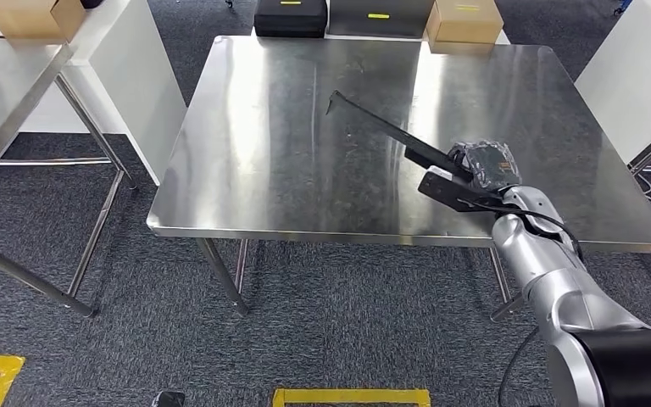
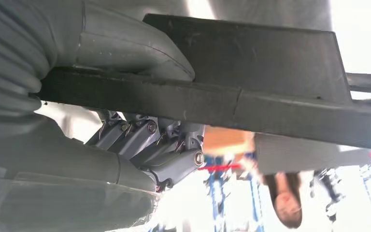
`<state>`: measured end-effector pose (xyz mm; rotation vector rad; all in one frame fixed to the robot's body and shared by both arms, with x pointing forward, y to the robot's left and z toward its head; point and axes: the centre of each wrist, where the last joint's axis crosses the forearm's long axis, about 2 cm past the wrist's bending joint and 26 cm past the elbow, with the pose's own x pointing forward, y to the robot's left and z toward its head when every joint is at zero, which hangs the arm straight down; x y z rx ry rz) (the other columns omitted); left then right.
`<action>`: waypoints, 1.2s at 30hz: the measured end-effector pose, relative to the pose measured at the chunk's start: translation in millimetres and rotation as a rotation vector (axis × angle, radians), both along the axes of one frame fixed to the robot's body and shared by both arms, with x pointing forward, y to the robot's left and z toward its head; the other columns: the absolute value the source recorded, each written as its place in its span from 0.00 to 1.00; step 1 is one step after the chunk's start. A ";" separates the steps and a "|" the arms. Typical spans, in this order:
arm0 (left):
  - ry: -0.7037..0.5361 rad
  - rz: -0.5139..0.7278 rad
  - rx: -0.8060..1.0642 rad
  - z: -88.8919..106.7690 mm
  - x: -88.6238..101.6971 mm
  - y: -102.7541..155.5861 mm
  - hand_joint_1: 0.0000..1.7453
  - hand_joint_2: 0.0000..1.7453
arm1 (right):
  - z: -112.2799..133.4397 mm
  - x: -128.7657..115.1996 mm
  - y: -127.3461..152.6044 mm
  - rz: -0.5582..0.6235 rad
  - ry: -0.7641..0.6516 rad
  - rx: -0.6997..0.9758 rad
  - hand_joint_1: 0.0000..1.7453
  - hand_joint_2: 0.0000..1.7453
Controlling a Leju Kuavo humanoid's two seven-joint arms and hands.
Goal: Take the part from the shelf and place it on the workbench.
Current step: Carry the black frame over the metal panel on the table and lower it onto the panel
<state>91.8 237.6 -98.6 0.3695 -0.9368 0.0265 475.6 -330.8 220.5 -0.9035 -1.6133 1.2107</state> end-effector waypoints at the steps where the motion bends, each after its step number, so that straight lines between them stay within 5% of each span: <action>1: -0.002 0.004 0.003 0.2 0.5 0.0 0.00 0.00 | -2.0 -0.2 4.5 0.026 0.013 0.011 0.99 1.00; 11: -0.019 -0.021 0.025 0.9 3.4 1.6 0.00 0.00 | -15.5 -3.5 21.5 0.172 0.059 0.043 0.99 1.00; 36: 0.059 -0.098 -0.087 -0.9 0.5 1.0 0.00 0.00 | -17.9 -4.4 17.5 0.151 0.064 0.027 0.99 1.00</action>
